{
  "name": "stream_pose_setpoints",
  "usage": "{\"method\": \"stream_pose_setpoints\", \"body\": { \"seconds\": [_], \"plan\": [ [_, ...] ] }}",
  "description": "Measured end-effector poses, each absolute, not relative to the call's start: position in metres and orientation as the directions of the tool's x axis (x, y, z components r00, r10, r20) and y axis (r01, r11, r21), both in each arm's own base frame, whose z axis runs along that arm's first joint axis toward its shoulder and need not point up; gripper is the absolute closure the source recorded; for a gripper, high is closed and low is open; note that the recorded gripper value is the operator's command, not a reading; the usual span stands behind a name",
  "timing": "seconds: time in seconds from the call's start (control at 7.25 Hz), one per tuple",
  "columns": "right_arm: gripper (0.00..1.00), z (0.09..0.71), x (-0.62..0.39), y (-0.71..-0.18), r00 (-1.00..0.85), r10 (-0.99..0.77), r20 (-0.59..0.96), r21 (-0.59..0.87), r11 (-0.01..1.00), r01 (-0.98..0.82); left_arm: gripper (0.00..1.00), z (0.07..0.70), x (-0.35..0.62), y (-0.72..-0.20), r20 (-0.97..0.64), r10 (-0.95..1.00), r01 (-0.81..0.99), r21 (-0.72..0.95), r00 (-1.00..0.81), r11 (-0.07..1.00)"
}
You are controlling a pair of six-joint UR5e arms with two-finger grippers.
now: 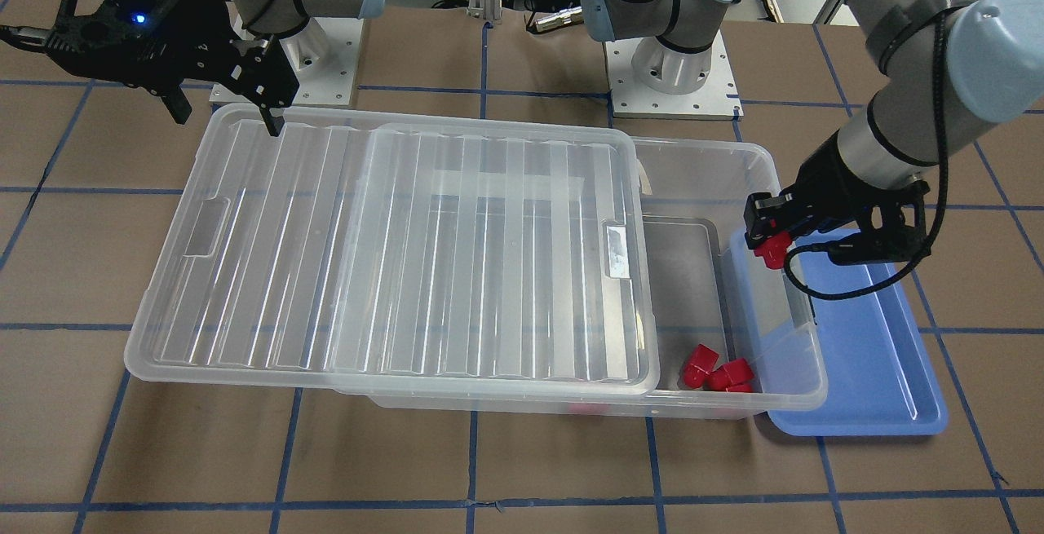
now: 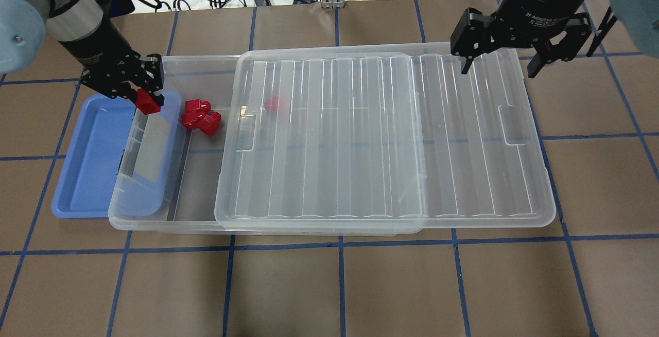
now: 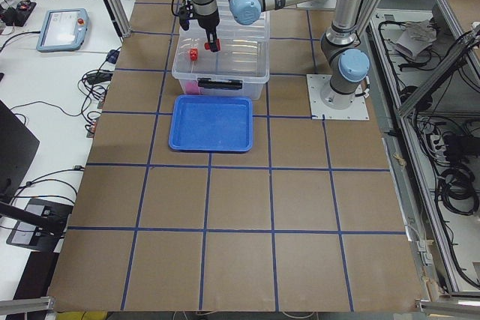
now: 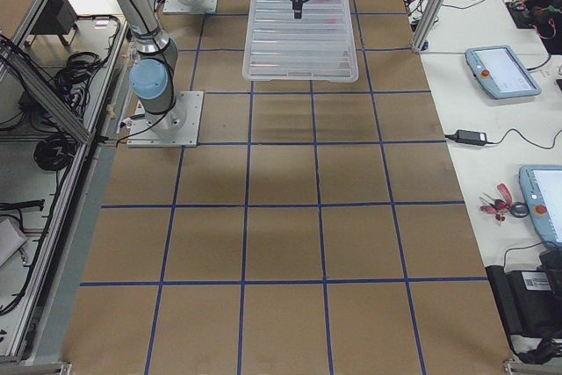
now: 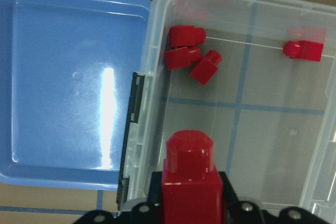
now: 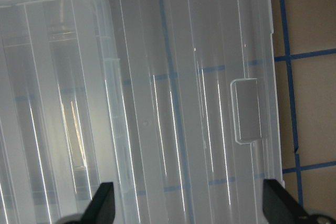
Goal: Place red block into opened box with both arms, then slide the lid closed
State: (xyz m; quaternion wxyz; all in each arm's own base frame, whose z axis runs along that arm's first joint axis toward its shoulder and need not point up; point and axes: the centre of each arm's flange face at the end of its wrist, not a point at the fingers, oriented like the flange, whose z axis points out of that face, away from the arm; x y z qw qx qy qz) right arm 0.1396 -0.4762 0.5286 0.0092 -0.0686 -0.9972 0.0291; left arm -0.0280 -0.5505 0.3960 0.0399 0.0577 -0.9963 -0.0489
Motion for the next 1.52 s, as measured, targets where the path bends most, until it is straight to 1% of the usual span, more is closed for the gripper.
{"method": "stream_pose_setpoints", "body": {
  "seconds": [0.55,1.1,1.52],
  "plan": [
    [0.0,0.53,0.139,-0.475,-0.99,0.137,0.02,-0.063,0.989,0.136,1.0,0.303,-0.038,-0.529,0.07,-0.099,-0.094,0.065,-0.993,0.993],
    [0.0,0.529,0.139,-0.475,-0.99,0.137,0.023,-0.062,0.989,0.136,1.0,0.261,-0.042,-0.512,0.074,-0.097,-0.089,0.097,-0.993,0.991],
    [0.0,0.529,0.139,-0.475,-0.99,0.137,0.024,-0.061,0.989,0.135,1.0,0.238,-0.04,-0.515,0.076,-0.1,-0.091,0.115,-0.992,0.989]
  ]
}}
